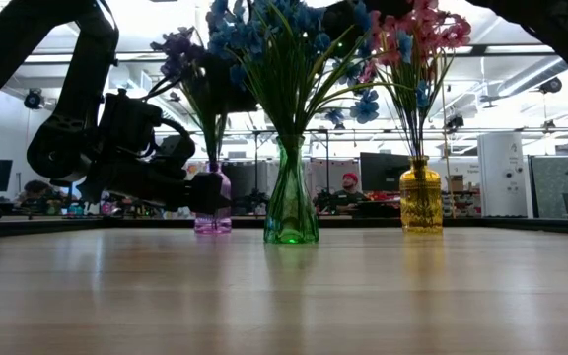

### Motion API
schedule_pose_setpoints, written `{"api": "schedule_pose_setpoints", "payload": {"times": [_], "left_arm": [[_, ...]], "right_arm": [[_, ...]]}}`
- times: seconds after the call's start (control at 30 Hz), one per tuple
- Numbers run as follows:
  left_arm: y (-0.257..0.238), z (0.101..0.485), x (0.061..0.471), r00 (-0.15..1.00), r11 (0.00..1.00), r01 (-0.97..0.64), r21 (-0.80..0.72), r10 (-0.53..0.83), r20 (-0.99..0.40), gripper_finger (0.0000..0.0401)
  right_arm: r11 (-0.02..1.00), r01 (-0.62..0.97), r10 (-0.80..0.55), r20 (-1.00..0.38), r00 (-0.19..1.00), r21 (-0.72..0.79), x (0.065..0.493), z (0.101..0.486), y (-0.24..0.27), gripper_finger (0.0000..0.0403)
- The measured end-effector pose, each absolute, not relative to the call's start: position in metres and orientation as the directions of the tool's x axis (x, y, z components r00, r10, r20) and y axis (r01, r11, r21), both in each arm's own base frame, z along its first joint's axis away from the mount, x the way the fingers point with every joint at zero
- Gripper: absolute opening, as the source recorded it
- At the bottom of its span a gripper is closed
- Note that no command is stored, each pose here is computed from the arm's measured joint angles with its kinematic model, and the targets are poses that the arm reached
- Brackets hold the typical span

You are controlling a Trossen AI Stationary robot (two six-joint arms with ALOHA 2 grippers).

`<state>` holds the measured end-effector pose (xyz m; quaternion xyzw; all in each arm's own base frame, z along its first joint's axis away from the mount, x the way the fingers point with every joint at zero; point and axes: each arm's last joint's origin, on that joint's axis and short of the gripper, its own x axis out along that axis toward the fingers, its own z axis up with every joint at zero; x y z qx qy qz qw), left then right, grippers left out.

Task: Sort flowers into vase by color
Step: Put the violet flowers into the violet vase

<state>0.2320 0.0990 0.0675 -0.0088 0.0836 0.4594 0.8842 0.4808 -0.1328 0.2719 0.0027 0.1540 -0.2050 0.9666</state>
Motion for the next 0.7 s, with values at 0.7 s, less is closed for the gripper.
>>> {"api": "schedule_pose_setpoints", "payload": {"times": [0.7], "left_arm": [[0.099, 0.072, 0.232, 0.563, 0.574, -0.817, 0.054, 0.814, -0.142, 0.0269]], "right_arm": [[0.924, 0.379, -0.377, -0.301, 0.876, -0.055, 0.468, 0.299, -0.120, 0.0316]]}}
